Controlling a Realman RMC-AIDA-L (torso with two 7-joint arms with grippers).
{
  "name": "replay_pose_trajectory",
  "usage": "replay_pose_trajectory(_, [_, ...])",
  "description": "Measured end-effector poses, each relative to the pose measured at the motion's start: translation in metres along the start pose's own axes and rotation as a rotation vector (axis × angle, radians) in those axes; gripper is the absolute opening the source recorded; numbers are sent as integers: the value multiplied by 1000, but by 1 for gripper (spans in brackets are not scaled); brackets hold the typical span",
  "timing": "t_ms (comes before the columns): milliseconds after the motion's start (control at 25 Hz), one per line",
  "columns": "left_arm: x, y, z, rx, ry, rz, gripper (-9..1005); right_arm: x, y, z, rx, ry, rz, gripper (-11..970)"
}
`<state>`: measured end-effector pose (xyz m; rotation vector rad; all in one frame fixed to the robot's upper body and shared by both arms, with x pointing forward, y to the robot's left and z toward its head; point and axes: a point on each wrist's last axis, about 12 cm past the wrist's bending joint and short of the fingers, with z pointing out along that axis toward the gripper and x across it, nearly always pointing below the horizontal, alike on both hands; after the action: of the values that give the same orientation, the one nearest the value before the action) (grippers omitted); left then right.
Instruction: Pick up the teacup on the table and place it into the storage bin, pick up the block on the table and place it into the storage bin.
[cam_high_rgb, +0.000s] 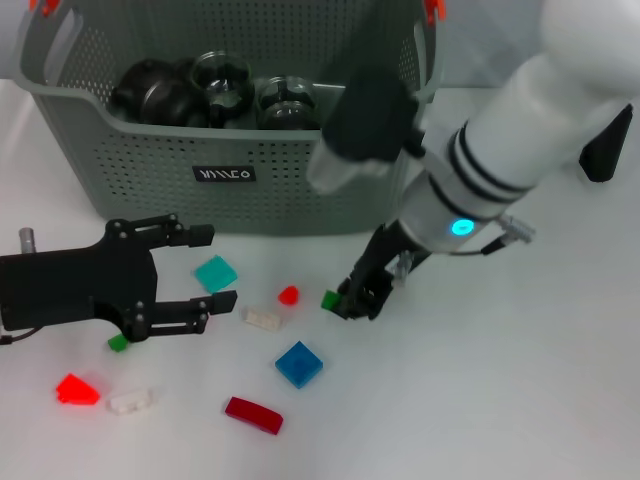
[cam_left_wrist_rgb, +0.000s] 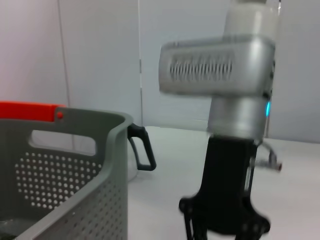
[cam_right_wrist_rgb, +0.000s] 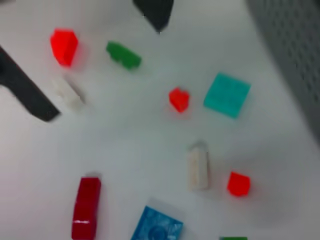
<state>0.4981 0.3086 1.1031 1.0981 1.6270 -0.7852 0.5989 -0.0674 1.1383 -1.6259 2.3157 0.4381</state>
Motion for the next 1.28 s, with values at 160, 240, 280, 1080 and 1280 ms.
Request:
replay_pose_trajectory(160, [1,1,-5,-17,5,-6,784,-9,-3,-30,-7,-51,5,202])
replay_pose_trajectory(240, [2,1,-6,-19,5,-7,784,-18,-4,-55,-14,-106,13,202])
replay_pose_trajectory(280, [2,1,-6,-20,5,-8,784,-22,-6,-67,-14,-140,17,202])
replay_pose_trajectory(1080, [-1,4,-4,-23,-4,-4,785,-62,-70,-146,260,-610,131,316])
replay_pose_trajectory(1280, [-2,5,-3,-24,-1,-2,785,-65,-73,-138,299,-587,112,403])
